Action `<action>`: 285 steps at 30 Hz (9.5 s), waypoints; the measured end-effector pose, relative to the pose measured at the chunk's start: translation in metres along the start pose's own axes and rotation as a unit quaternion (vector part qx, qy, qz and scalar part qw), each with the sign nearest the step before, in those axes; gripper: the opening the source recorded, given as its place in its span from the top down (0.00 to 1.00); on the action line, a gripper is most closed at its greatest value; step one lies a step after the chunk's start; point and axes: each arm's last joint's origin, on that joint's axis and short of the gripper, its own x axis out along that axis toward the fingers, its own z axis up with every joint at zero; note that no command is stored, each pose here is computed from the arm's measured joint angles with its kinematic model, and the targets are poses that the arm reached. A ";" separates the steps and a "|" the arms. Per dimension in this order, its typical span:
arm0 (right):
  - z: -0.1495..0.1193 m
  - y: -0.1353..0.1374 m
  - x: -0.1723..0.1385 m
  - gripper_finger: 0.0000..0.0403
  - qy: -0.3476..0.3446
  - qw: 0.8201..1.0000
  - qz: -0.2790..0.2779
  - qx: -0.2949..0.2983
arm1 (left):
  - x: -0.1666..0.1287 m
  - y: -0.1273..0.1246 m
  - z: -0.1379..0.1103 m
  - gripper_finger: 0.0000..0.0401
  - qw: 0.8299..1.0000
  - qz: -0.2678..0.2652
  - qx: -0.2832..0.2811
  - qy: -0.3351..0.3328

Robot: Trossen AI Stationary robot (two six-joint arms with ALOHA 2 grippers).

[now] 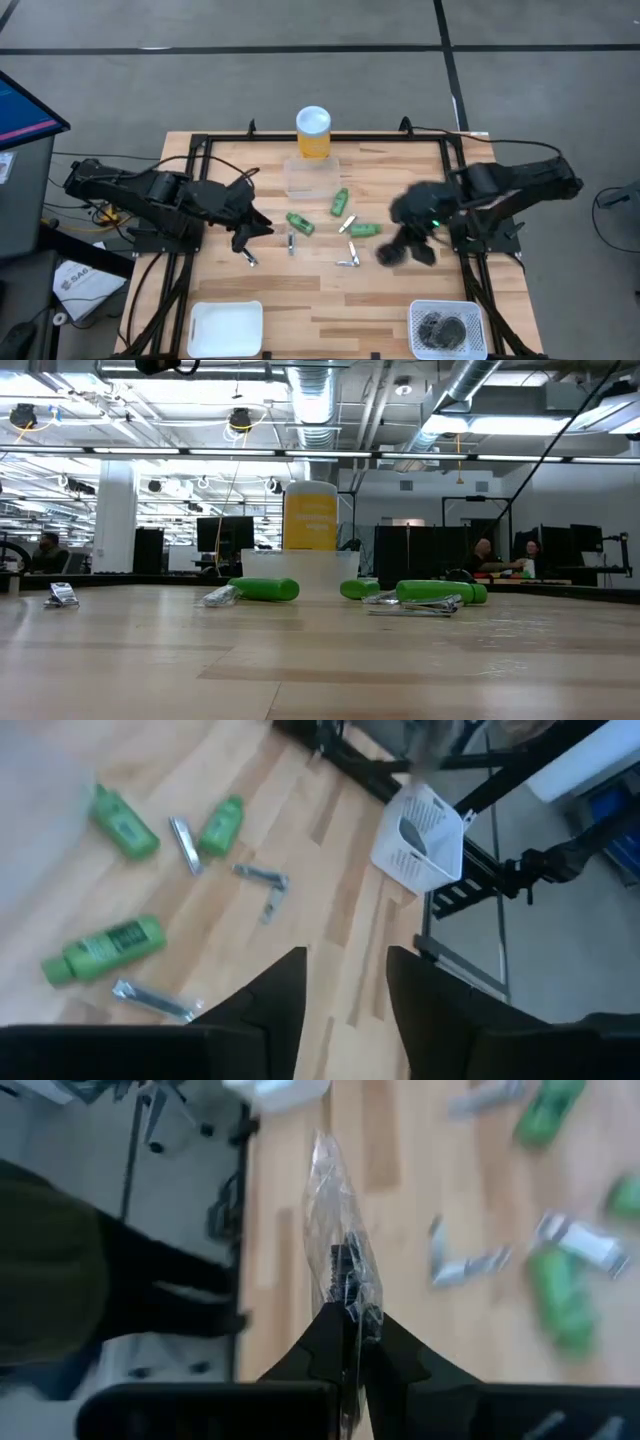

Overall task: Pick & Place Travel size toiletries
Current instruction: Put the black hairbrush into the right white bin, then put the silver nail cutter into the left white bin

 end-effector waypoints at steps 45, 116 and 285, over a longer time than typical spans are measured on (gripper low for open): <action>-0.119 0.107 0.162 0.90 0.434 0.895 0.024 -0.095 | -0.020 0.003 0.005 0.71 0.997 0.020 0.045 -0.064; -0.075 0.029 -0.040 0.40 -0.106 0.977 -0.152 0.103 | 0.115 0.067 -0.132 0.17 0.785 0.456 -0.387 0.160; -0.059 0.026 -0.039 0.40 -0.153 0.970 -0.131 0.133 | 0.064 0.026 -0.049 0.58 0.968 0.092 -0.219 0.084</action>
